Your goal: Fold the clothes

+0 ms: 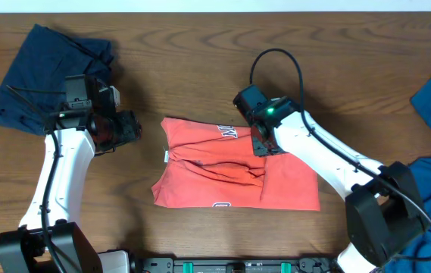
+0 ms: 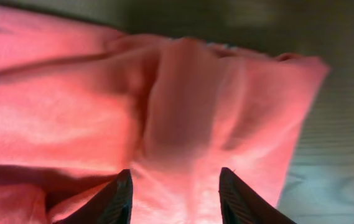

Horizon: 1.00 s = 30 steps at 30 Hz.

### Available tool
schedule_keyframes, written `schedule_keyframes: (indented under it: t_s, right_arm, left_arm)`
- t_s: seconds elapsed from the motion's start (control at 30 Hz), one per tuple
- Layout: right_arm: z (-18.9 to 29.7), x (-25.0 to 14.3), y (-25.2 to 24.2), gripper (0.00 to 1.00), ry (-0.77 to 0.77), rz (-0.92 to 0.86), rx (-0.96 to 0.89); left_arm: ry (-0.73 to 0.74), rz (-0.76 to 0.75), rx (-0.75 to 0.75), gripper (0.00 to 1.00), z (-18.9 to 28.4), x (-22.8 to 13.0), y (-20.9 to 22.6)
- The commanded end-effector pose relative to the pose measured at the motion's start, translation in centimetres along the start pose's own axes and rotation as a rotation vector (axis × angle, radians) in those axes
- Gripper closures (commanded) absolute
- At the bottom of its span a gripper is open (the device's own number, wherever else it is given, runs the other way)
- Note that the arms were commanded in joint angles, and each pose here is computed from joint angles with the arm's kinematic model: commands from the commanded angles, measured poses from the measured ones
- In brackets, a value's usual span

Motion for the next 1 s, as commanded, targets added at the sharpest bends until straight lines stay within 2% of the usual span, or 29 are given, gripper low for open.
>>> schedule_keyframes:
  t_s: [0.0, 0.13, 0.2, 0.3, 0.33, 0.37, 0.47, 0.5, 0.57, 0.73, 0.83, 0.97]
  right_arm:
    - [-1.9, -1.4, 1.6, 0.61, 0.078, 0.064, 0.014]
    - [-1.8, -1.8, 2.6, 0.92, 0.07, 0.087, 0.017]
    - [-1.3, -1.6, 3.4, 0.98, 0.034, 0.146, 0.042]
    - [-0.2, -1.5, 4.2, 0.99, -0.017, 0.277, 0.076]
    - [0.2, -1.4, 4.1, 0.97, -0.035, 0.276, 0.063]
    - [0.7, -1.3, 3.8, 0.81, -0.052, 0.27, 0.055]
    - [1.8, -0.9, 2.7, 0.49, -0.09, 0.215, 0.061]
    - [2.3, -0.7, 2.2, 0.44, -0.102, 0.186, 0.066]
    - [3.0, -0.4, 1.0, 0.45, -0.121, 0.126, 0.073]
    - [2.8, -0.5, -2.5, 0.9, -0.048, -0.019, 0.072]
    - [1.0, -1.2, -4.4, 0.95, 0.056, -0.102, 0.128]
    - [-2.4, -2.4, -5.7, 0.97, 0.133, -0.225, 0.266]
  left_arm:
    - [0.01, -0.003, 0.009, 0.41, -0.3, -0.1, 0.2]
    - [0.01, -0.003, 0.009, 0.41, -0.3, -0.1, 0.2]
    - [0.01, -0.003, 0.009, 0.41, -0.3, -0.1, 0.2]
    - [0.01, -0.003, 0.009, 0.41, -0.3, -0.1, 0.2]
    - [0.01, -0.003, 0.009, 0.41, -0.3, -0.1, 0.2]
    - [0.01, -0.003, 0.009, 0.41, -0.3, -0.1, 0.2]
    - [0.01, -0.003, 0.008, 0.41, -0.3, -0.1, 0.2]
    - [0.011, -0.002, 0.008, 0.41, -0.3, -0.1, 0.2]
    - [0.018, -0.003, -0.014, 0.41, -0.3, -0.2, 0.0]
    - [0.081, -0.067, -0.237, 0.41, -0.1, -0.9, -2.3]
    - [0.118, -0.119, -0.315, 0.43, -0.2, -1.7, -4.0]
    - [0.152, -0.22, -0.34, 0.52, -0.6, -3.1, -6.3]
Point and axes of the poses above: each gripper's point midway between its finger pads, its own z axis back along the fingers, its own y axis along the line the jaws close on, x = y × z, the point moved 8 cm from there along z, back along the fingers, and after that the axes turned 6 degrees about z, right-handed, at the moved point
